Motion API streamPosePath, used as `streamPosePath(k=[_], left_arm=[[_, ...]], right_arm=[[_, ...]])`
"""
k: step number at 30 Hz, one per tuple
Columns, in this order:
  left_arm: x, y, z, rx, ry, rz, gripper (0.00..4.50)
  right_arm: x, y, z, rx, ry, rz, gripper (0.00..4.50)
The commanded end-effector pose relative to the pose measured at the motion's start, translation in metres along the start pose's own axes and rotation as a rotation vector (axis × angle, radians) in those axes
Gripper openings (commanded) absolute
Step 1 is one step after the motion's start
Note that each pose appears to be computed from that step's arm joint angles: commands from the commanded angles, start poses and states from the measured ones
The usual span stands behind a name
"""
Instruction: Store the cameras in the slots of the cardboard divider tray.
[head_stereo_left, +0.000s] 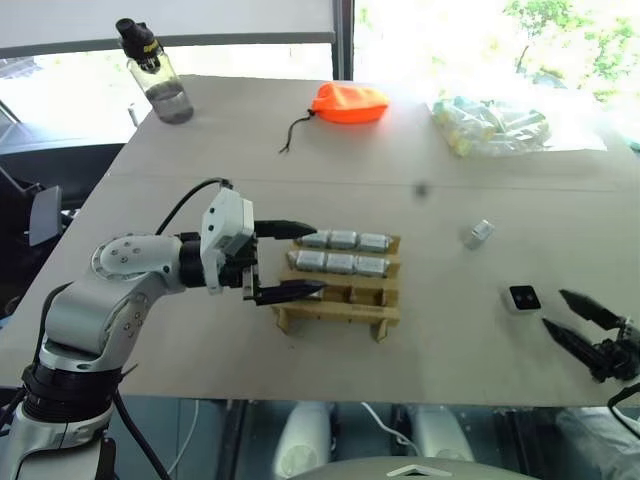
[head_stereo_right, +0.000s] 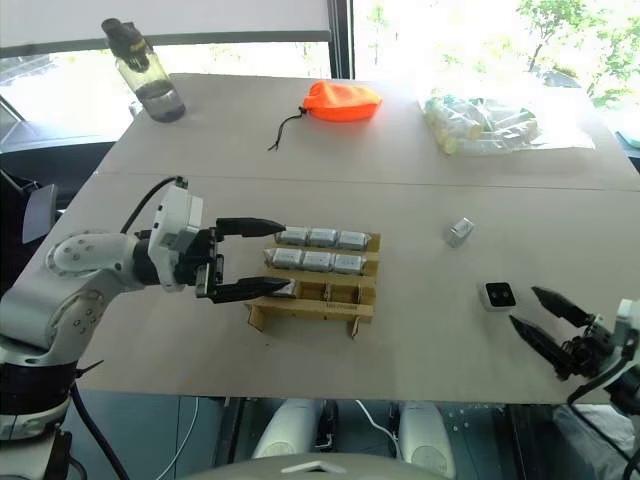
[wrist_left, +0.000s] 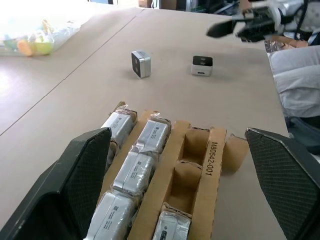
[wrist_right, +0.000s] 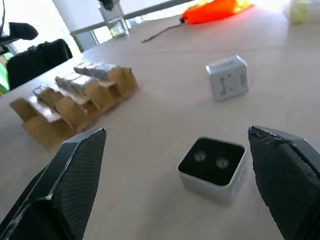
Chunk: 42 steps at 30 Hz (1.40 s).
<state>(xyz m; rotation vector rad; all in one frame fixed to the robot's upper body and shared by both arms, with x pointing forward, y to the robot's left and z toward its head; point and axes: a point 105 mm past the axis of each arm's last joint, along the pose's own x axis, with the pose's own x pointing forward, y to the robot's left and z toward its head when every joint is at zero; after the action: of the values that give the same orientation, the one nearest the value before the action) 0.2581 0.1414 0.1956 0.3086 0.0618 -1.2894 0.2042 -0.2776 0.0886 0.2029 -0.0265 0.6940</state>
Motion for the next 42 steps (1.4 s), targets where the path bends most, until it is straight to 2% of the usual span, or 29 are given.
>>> streamPosePath(k=[1,9,18,26,29,31,32,33,36,42], left_arm=[[-0.001,0.000,0.010,0.038,-0.022,-0.004,4.45],[0.002,0.002,0.006,0.045,-0.003,-0.031,4.45],[0.000,0.004,0.003,0.052,0.012,-0.023,4.45],[-0.001,0.003,0.002,0.057,0.013,-0.016,4.45],[0.000,0.003,0.003,0.058,0.010,-0.017,4.50],[0.000,0.003,0.003,0.059,0.010,-0.017,4.50],[0.000,0.003,0.003,0.060,0.010,-0.017,4.50],[0.000,0.003,0.003,0.061,0.009,-0.017,4.50],[0.000,0.004,0.003,0.062,0.009,-0.018,4.50],[0.001,0.003,0.004,0.061,0.006,-0.038,4.50]], right_arm=[[0.011,0.001,0.003,-0.084,-0.033,-0.166,4.50],[0.037,-0.001,-0.011,-0.102,-0.024,-0.428,4.50],[0.050,0.004,-0.031,-0.182,0.078,-0.488,4.50],[0.060,0.004,-0.036,-0.172,0.085,-0.519,4.50],[0.059,0.003,-0.037,-0.129,0.085,-0.533,3.63],[0.060,0.005,-0.036,-0.121,0.081,-0.519,2.73],[0.060,0.005,-0.035,-0.127,0.079,-0.515,2.11],[0.060,0.005,-0.034,-0.132,0.079,-0.515,1.99],[0.061,0.007,-0.033,-0.134,0.072,-0.497,2.00],[0.077,0.036,-0.014,-0.168,-0.015,-0.284,2.00]])
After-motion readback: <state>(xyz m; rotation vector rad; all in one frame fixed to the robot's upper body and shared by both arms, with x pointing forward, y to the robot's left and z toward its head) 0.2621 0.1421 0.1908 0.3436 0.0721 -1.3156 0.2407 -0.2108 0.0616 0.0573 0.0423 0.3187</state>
